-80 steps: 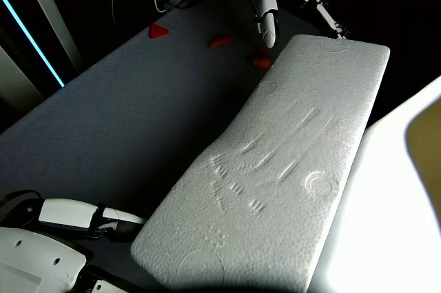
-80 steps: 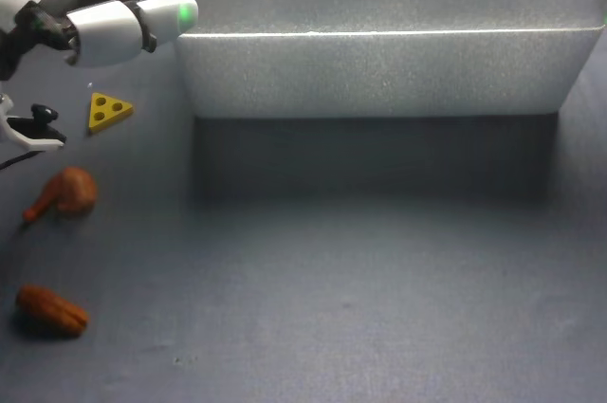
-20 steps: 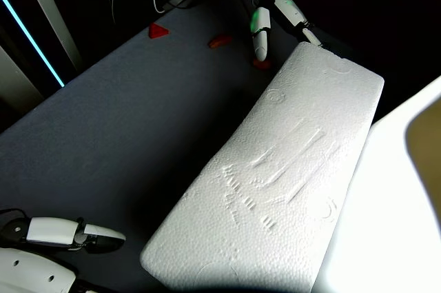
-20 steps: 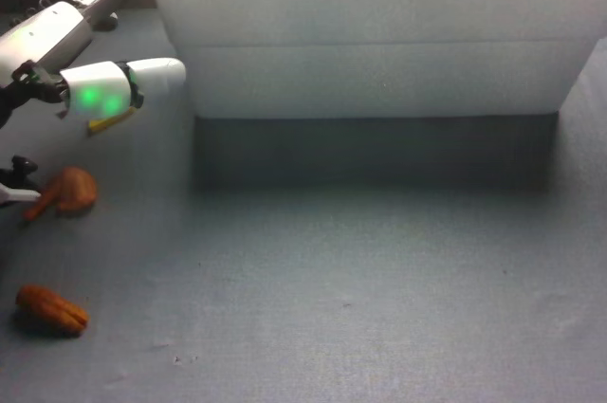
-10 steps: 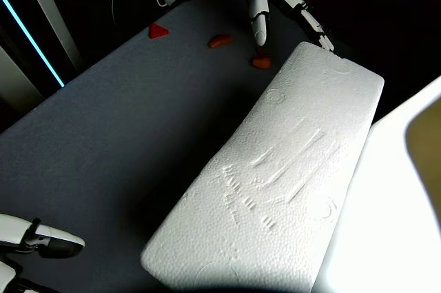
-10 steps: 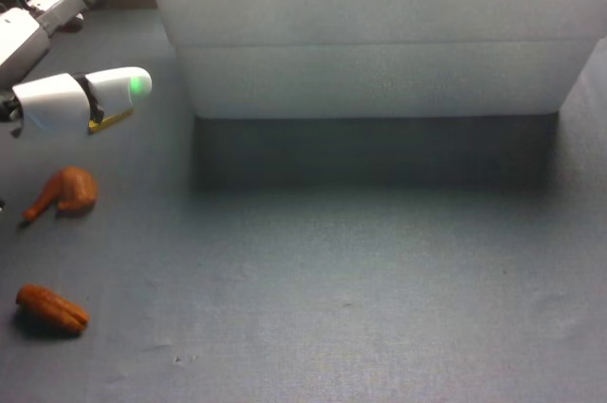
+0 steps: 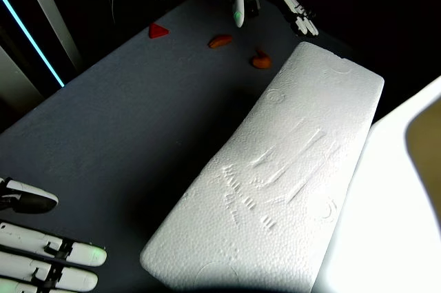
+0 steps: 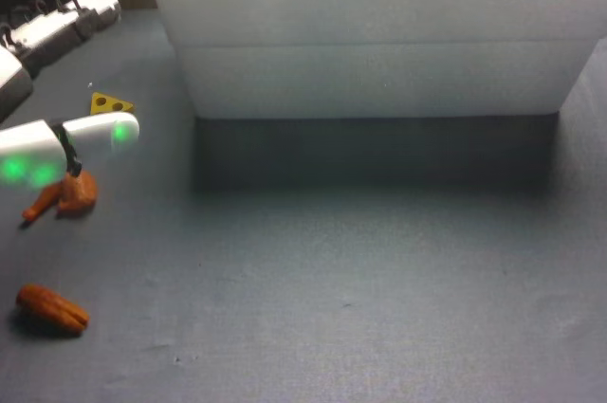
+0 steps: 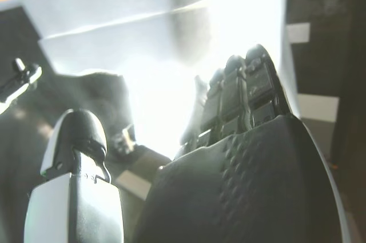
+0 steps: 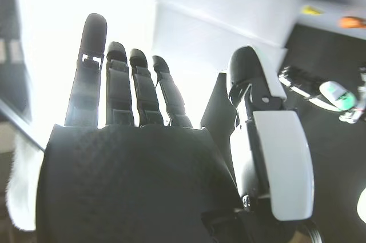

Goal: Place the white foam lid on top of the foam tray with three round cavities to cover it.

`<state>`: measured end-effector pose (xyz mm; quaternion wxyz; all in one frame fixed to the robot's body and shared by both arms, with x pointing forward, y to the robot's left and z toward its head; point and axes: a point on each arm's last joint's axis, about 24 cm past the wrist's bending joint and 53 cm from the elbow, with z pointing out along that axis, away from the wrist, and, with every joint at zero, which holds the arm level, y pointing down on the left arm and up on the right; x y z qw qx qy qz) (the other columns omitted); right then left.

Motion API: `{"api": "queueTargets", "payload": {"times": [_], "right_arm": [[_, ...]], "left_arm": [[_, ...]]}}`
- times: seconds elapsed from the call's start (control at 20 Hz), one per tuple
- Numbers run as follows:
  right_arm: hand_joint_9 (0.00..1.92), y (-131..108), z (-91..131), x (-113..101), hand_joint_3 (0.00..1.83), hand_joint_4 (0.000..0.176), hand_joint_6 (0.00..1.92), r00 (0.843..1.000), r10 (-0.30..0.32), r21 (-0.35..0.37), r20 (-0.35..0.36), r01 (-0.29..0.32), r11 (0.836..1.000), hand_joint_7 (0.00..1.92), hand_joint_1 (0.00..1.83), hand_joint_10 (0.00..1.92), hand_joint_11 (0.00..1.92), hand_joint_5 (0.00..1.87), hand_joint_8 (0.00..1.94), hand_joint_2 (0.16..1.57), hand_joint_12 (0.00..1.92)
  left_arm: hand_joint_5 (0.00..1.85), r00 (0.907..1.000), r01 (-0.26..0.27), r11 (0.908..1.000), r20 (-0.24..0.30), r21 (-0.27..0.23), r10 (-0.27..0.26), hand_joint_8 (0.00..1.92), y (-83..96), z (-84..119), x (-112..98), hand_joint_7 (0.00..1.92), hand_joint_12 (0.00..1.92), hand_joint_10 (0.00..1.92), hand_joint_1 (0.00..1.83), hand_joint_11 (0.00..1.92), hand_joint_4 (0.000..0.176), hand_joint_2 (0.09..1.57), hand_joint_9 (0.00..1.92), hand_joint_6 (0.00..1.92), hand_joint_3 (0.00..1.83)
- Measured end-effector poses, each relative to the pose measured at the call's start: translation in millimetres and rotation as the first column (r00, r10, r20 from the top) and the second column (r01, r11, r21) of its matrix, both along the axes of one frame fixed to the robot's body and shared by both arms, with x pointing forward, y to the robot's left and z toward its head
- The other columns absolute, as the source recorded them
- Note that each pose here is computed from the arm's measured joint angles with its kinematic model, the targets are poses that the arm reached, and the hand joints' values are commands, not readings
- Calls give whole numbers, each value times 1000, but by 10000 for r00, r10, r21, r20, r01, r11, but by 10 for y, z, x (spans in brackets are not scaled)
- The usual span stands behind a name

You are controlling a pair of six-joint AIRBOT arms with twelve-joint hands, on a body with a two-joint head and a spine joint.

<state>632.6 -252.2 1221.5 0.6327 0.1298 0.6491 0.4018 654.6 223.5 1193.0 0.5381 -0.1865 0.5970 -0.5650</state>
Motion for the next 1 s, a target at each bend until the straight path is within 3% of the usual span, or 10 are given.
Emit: {"api": "queueTargets", "payload": {"times": [0.15,0.25,0.45,0.5,0.55,0.6,0.65,0.8,0.9,1.0], "right_arm": [[0,180,-15,-143,0,0,0,9973,736,-109,-14,-736,9972,0,286,0,0,0,0,1264,627],[12,299,-22,-222,5,0,0,9920,1263,-195,-26,-1264,9918,0,346,4,0,0,0,1296,309],[0,510,-107,-324,0,0,0,9780,2075,-65,-223,-2077,9782,0,378,0,0,0,0,1323,104],[0,559,-146,-337,0,0,0,9736,2260,-10,-313,-2262,9741,0,351,0,0,0,0,1313,364],[0,606,-193,-353,0,0,0,9690,2434,-50,-427,-2438,9698,0,351,0,0,0,0,1313,364],[59,655,-236,-369,0,0,0,9642,2600,-36,-530,-2605,9655,31,372,32,0,0,10,1291,859],[60,681,-260,-378,0,0,0,9615,2680,6,-599,-2685,9633,42,378,42,0,0,12,1276,1133],[0,768,-250,-405,0,0,0,9530,2985,35,-520,-2987,9543,3,352,0,0,0,0,1250,1156],[0,817,-222,-429,1,0,0,9476,3170,-10,-390,-3173,9483,0,355,0,0,0,0,1265,777],[0,837,-195,-429,1,0,0,9462,3221,35,-304,-3222,9467,0,324,0,0,0,0,1260,318]], "left_arm": [[68,9975,702,9975,92,109,-703,2,-155,12,-167,59,202,4,297,0,0,1233,30,1,0],[64,9925,1214,9926,105,37,-1214,5,-286,16,-271,50,107,4,253,0,0,1253,34,2,5],[47,9778,2092,9778,155,-156,-2089,0,-524,38,-347,15,12,5,183,25,0,1276,13,7,9],[50,9712,2380,9711,176,-175,-2377,1,-616,32,-362,14,21,7,184,40,0,1281,17,8,9],[50,9663,2573,9660,135,-244,-2571,1,-690,15,-371,14,21,7,184,40,0,1281,17,8,9],[55,9609,2768,9606,81,-236,-2766,4,-764,-10,-381,24,20,11,164,27,0,1288,29,8,10],[55,9562,2926,9562,39,-125,-2925,6,-824,-33,-375,31,21,13,157,24,0,1289,33,7,10],[55,9459,3243,9458,68,-156,-3243,1,-947,-11,-341,28,0,5,175,0,0,1285,22,1,3],[11,9400,3410,9398,-37,-213,-3412,2,-1013,-36,-348,23,0,2,149,0,13,1286,13,0,3],[32,9334,3583,9335,-162,-128,-3584,1,-1087,-88,-358,21,0,2,180,0,0,1292,12,9,4]]}}
